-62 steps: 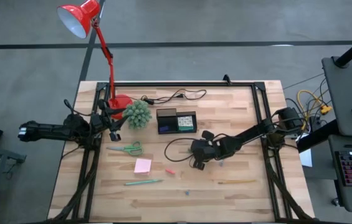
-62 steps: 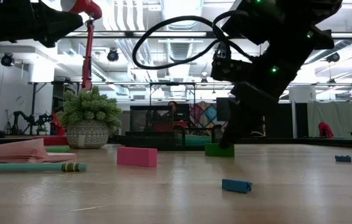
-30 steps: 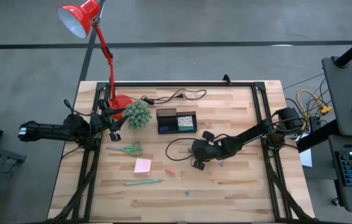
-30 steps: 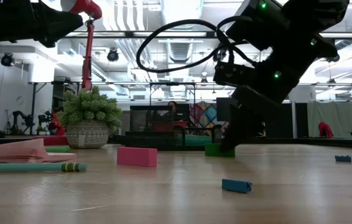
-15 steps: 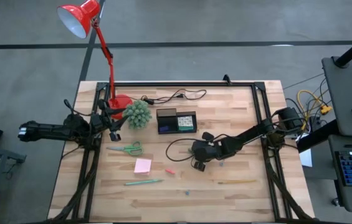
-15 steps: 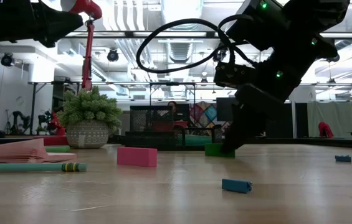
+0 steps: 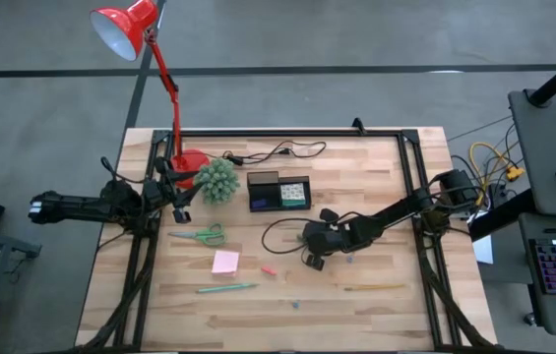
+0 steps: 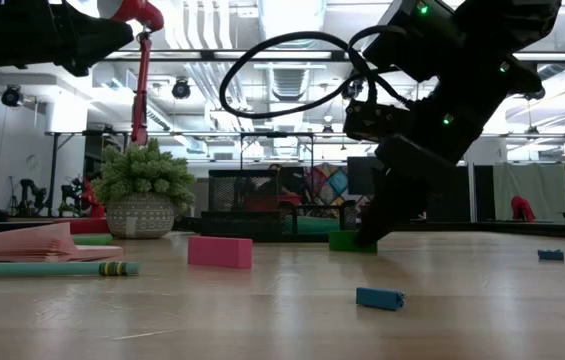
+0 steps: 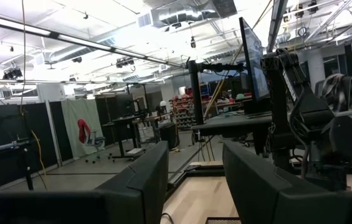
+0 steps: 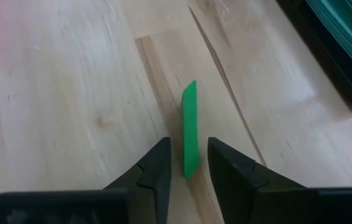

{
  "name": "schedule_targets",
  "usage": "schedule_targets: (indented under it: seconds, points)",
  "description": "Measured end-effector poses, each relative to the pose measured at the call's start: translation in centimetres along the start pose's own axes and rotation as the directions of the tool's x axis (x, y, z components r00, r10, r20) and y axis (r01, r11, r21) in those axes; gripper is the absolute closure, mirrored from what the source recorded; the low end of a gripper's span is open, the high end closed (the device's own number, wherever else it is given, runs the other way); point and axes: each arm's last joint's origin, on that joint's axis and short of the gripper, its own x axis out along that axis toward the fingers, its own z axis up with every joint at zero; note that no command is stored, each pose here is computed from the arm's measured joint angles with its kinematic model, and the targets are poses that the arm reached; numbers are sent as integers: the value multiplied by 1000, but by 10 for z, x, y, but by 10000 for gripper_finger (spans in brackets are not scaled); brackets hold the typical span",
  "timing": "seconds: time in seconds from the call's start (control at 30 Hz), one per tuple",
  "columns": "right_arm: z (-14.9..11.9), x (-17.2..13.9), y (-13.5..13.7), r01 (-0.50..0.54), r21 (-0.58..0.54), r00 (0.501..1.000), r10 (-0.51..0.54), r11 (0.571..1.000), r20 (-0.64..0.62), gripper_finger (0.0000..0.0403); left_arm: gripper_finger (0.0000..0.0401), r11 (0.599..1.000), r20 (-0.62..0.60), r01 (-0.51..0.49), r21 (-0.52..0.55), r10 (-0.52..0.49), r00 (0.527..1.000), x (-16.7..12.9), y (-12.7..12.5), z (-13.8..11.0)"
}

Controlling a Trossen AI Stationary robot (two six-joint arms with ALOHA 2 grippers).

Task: Pick and place office supplies into organizer
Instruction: Put the green eraser into the desk organizer

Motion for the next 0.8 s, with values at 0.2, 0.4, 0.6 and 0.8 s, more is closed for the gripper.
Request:
schedule_targets:
  seconds: [0.2, 0.4, 0.6, 0.8]
  points:
    - [0, 0, 0, 1, 0, 1000, -1, 1000, -2, 343, 262, 1000, 0, 0, 0, 0, 1000, 0, 0, 0]
    - [0, 0, 0, 1, -1, 1000, -1, 1000, -2, 367, 262, 1000, 0, 0, 0, 0, 1000, 0, 0, 0]
    - [0, 0, 0, 1, -1, 1000, -1, 1000, -2, 374, 262, 1000, 0, 0, 0, 0, 1000, 0, 0, 0]
    - [0, 0, 0, 1, -4, 1000, -1, 1000, -1, 374, 262, 1000, 0, 0, 0, 0, 1000, 0, 0, 0]
